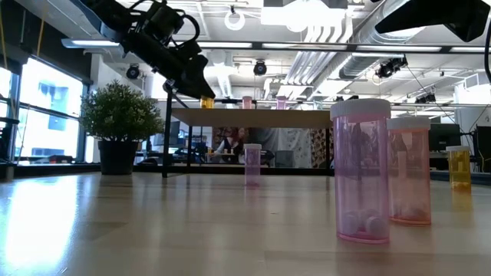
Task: Pick and place medicine bottles onto shelf by color
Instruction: Put the bottom orange pill bottle aligned with the other orange pill bottle on the shelf
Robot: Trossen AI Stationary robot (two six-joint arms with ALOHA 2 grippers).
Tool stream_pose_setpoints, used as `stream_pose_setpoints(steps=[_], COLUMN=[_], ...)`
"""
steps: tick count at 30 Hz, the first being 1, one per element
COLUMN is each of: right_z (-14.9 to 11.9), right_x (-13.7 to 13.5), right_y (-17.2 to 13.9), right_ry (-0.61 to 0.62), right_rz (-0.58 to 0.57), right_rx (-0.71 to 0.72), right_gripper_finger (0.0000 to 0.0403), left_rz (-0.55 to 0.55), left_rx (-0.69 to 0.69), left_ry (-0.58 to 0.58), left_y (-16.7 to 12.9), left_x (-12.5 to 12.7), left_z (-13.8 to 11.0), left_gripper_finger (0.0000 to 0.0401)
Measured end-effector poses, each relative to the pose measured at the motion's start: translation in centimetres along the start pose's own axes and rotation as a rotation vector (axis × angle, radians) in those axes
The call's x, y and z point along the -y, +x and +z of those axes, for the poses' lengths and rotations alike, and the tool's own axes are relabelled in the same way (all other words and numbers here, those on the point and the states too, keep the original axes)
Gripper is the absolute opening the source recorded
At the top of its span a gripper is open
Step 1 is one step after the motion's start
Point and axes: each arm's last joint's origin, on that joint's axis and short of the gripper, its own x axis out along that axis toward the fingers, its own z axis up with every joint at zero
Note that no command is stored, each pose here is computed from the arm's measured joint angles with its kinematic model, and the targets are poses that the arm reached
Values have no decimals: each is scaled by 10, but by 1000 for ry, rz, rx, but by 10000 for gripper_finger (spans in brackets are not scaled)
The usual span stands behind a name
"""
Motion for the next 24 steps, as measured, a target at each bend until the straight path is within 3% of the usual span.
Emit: stream_pose_setpoints(steps=[24], right_z=[0], right_x=[0], right_y=[0], right_ry=[1], right_rz=[0], right_rx=[0], right_gripper_finger=[188], left_rz=[14], left_rx=[98], left_ry=[3], left_y=[-15], left_x=[-2], left_z=[14], left_gripper_finger=[191])
